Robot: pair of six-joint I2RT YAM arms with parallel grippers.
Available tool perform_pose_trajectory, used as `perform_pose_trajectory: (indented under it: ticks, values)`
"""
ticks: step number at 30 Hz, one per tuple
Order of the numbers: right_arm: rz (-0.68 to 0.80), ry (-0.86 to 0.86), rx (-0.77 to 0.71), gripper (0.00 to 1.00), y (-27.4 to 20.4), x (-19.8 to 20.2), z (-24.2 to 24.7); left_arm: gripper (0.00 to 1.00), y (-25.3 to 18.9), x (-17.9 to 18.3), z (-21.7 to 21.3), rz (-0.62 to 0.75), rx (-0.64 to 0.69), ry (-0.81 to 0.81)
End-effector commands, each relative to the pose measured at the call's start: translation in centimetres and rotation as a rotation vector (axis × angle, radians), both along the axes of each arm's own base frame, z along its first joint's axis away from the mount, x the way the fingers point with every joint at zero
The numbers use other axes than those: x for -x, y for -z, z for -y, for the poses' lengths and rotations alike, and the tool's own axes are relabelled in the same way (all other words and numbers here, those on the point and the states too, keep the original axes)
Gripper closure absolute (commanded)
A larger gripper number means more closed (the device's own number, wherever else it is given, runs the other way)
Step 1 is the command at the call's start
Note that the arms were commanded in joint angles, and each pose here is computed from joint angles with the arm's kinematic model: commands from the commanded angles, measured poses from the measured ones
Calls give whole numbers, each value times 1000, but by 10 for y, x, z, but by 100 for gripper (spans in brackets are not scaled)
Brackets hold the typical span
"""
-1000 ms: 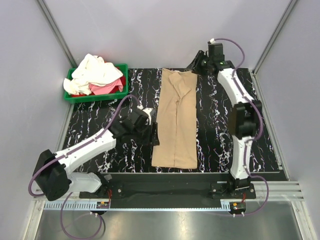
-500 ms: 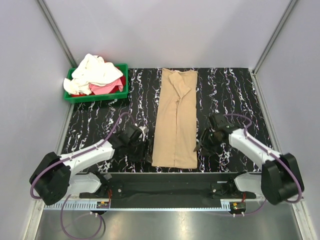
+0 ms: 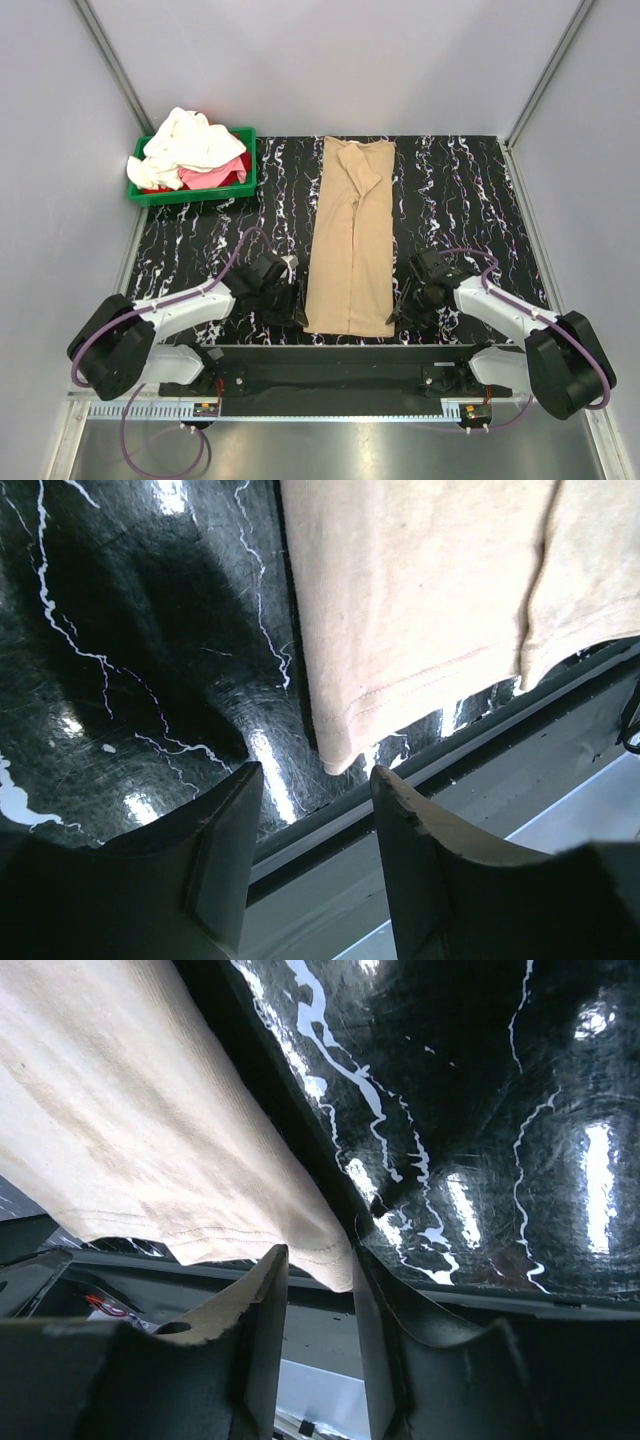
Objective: Fold and stack the t-shirts
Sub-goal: Fold the tshirt
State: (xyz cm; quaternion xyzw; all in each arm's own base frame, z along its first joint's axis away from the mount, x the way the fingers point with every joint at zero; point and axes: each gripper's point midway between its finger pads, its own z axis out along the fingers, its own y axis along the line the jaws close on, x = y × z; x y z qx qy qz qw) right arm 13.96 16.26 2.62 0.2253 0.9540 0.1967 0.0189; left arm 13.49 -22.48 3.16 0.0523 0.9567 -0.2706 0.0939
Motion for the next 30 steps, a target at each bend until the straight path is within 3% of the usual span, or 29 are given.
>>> perform_pose_trajectory:
  ticks: [1, 12, 24, 27, 28, 30]
  values:
    - [32, 20, 7, 61, 4, -7, -1, 49, 1, 0, 7, -11, 42, -3]
    - [28, 17, -22, 67, 9, 1, -3, 53, 3, 5, 8, -41, 52, -10]
    - [2, -6, -30, 62, 12, 9, -4, 60, -2, 8, 12, -51, 84, -10]
    - [2, -12, -31, 67, 13, 10, -5, 67, -1, 9, 11, -57, 83, -16]
    - [6, -12, -33, 76, 12, 10, -5, 68, 0, 9, 10, -58, 79, -18]
    - [18, -13, -37, 84, 10, 10, -5, 78, 1, 9, 10, -61, 79, -23]
